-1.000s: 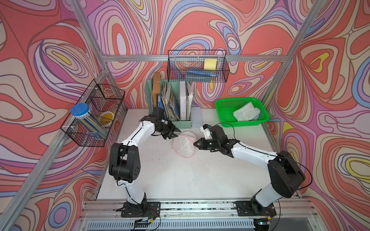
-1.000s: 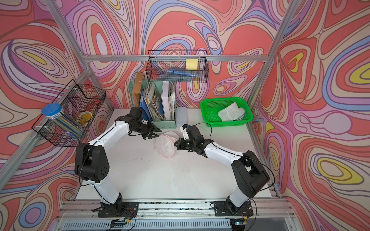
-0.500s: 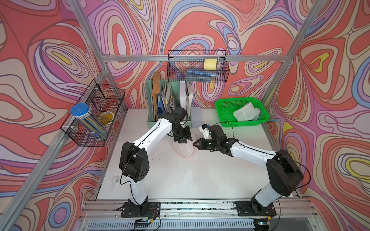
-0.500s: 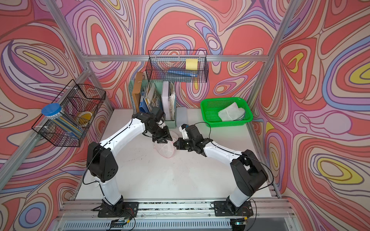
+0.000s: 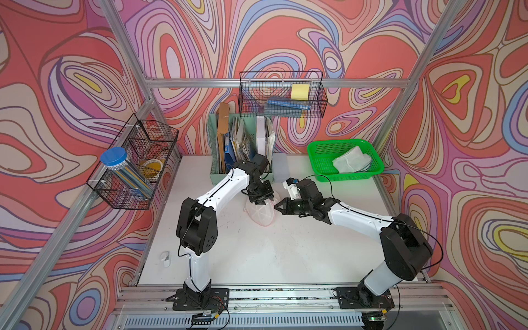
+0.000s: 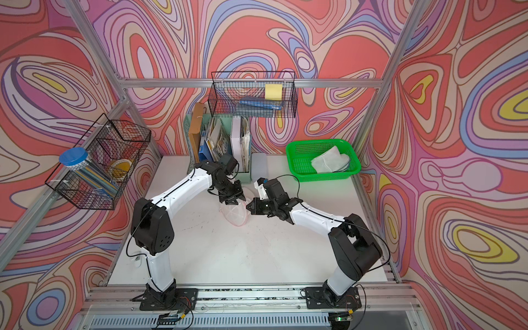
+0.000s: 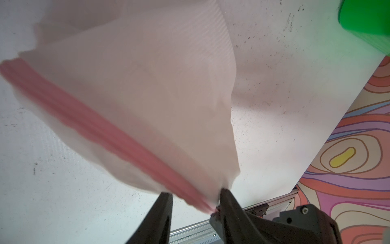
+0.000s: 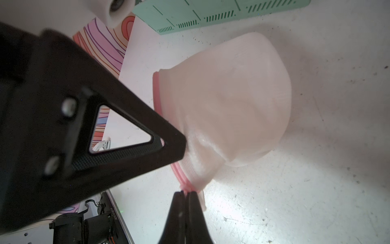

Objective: Turn the laundry bag inside out
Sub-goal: Zip the zipper on the laundry bag, then pick up the laundry bag and place it in the bin, then place the laundry bag at the center of the board.

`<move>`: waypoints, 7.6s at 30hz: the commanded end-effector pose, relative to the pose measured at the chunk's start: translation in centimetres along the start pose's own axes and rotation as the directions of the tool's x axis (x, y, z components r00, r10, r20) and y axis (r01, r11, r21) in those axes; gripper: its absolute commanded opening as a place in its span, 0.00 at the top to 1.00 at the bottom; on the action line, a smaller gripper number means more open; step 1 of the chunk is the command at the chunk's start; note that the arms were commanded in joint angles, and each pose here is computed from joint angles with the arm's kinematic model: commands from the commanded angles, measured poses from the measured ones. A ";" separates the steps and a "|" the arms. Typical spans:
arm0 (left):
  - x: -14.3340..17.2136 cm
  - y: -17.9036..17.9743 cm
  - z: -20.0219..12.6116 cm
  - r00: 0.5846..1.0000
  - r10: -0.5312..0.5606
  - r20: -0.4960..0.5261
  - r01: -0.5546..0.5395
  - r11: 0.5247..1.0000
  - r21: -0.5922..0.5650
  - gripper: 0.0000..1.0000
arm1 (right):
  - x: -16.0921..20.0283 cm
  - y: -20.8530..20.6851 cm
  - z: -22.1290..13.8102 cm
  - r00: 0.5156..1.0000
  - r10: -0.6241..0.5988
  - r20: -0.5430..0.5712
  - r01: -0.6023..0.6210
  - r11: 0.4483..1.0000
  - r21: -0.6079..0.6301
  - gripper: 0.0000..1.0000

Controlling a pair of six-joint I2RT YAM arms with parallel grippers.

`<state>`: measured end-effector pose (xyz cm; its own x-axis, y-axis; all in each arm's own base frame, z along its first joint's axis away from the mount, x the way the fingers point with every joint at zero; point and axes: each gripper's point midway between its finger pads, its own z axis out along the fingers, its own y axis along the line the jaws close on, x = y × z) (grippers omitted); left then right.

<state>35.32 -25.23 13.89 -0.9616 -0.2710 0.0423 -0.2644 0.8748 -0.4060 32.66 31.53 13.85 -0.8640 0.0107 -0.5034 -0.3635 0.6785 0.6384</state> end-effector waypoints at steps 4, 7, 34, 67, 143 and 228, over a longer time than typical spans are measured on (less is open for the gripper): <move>-0.1 -0.4 1.6 1.000 -0.027 -0.008 0.027 1.000 -0.003 0.97 | 0.0 0.5 0.0 1.000 -0.027 -0.002 0.027 1.000 -0.009 1.00; -0.3 -0.4 1.0 1.000 -0.029 0.007 0.029 1.000 -0.011 1.00 | 0.4 0.2 -0.1 1.000 -0.025 -0.009 0.025 1.000 0.000 1.00; -6.0 6.6 -4.7 0.913 -0.407 -0.007 0.380 0.848 0.369 0.58 | 1.4 -0.3 -1.0 1.000 -0.019 -0.013 0.019 1.000 0.012 1.00; 1.2 -0.5 1.7 0.998 -0.043 -0.040 0.045 0.999 0.030 0.68 | 1.0 0.6 -0.4 0.997 -0.071 -0.031 0.071 0.997 0.006 1.00; -9.4 18.7 -14.5 0.802 -0.239 0.548 0.336 0.938 -0.081 0.02 | -9.0 -6.5 5.0 0.998 -0.035 0.047 0.021 0.963 0.270 0.24; 1.3 1.8 -13.1 0.854 0.212 0.475 -0.332 0.925 0.184 0.09 | -6.4 -5.8 -10.8 0.988 -0.023 0.155 -0.054 0.881 0.470 1.00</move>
<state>33.76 -19.14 25.14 -0.8385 -0.2544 -0.4818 0.0795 0.8178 -0.5700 35.98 16.35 20.72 -0.7807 0.0525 -0.6227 -0.0924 0.9758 0.1982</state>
